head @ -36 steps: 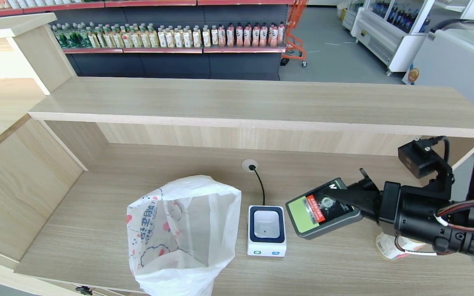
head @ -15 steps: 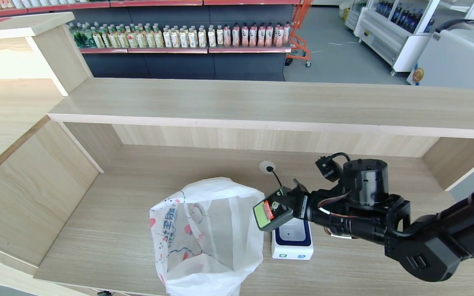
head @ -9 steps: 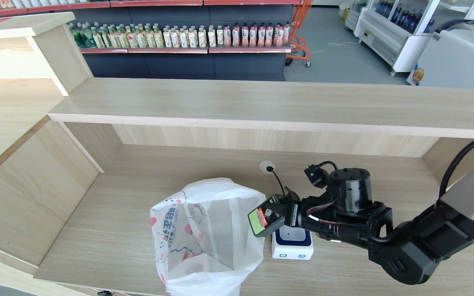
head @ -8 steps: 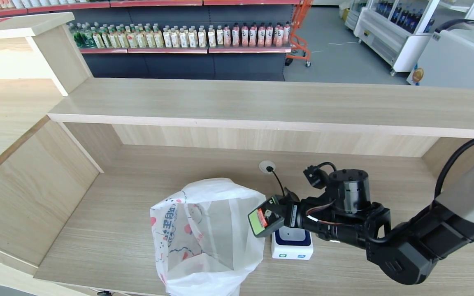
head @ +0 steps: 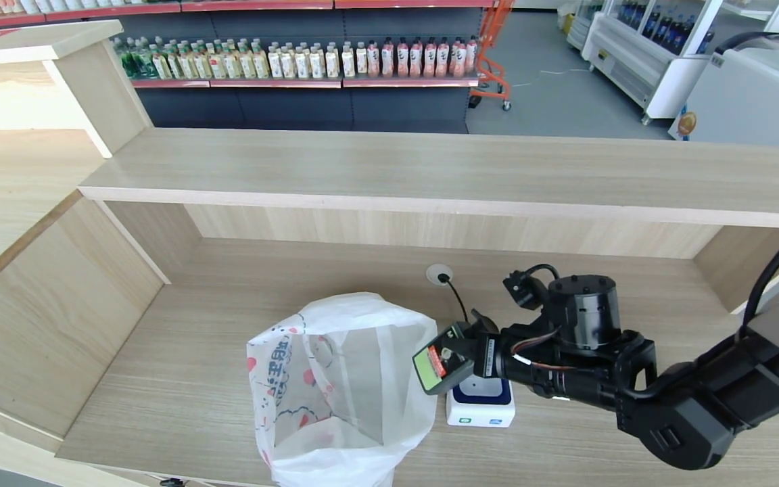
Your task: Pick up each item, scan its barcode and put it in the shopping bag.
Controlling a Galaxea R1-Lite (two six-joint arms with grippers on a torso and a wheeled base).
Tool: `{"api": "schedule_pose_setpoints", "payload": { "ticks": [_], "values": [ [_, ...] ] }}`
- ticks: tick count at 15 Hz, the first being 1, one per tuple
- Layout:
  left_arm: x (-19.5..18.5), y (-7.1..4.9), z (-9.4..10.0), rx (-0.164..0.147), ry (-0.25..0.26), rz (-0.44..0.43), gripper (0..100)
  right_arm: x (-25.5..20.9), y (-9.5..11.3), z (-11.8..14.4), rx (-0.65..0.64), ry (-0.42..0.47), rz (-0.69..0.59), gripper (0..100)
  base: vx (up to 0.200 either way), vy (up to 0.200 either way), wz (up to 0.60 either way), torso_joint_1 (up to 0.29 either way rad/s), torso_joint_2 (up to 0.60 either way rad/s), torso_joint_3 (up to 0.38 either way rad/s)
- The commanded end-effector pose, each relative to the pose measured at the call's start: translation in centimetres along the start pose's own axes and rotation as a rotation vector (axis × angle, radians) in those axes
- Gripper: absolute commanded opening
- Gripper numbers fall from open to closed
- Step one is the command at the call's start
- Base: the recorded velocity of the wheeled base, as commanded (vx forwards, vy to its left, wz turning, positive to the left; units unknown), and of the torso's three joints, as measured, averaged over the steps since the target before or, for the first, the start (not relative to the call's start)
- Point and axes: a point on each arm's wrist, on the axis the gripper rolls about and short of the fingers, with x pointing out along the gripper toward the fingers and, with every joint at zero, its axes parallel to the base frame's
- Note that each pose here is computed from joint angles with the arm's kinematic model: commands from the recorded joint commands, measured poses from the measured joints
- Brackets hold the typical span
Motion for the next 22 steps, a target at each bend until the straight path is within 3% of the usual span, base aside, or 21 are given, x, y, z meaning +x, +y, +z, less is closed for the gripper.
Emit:
{"api": "schedule_pose_setpoints", "payload": {
  "ticks": [1, 11, 22],
  "values": [
    [0.0, 0.0, 0.0, 0.0, -0.001, 0.0, 100, -1.2, 0.8, 1.0, -0.007, -0.03, 0.009, 0, 0.0, 0.0, 0.0, 0.0, 0.0, 0.0],
    [0.0, 0.0, 0.0, 0.0, -0.001, 0.0, 100, -1.7, 0.0, -0.1, -0.037, -0.007, -0.133, 0, 0.0, 0.0, 0.0, 0.0, 0.0, 0.0],
    [0.0, 0.0, 0.0, 0.0, -0.001, 0.0, 100, -3.3, 0.6, 0.1, -0.057, -0.027, -0.127, 0, 0.0, 0.0, 0.0, 0.0, 0.0, 0.0]
  ]
}}
